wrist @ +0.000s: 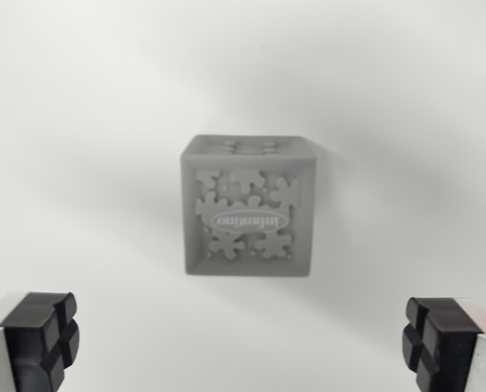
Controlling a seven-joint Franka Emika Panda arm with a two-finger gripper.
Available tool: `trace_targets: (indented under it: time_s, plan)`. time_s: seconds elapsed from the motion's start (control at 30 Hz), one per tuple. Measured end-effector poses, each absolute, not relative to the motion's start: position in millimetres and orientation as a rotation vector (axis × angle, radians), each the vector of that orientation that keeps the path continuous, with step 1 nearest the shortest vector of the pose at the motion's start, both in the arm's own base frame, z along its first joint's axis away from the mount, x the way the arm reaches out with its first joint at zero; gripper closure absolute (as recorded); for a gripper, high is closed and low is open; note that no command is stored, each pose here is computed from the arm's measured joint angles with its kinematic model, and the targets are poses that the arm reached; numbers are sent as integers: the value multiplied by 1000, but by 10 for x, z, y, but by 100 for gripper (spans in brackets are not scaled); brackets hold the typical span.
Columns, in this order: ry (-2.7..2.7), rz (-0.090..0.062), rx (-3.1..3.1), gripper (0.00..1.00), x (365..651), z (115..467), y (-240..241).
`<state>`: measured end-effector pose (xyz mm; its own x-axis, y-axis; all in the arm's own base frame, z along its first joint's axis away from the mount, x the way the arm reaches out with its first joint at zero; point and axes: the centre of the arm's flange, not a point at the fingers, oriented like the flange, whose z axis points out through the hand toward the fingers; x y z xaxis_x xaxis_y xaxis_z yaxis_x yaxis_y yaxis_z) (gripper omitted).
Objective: Destack cube
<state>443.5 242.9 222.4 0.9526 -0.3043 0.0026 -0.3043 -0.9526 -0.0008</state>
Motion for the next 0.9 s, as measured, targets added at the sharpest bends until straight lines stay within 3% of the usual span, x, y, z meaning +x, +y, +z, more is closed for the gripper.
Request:
trace_targets:
  time_s: [0.9]
  plan:
    - [485,-8,-3105,0,4430,3341,2423]
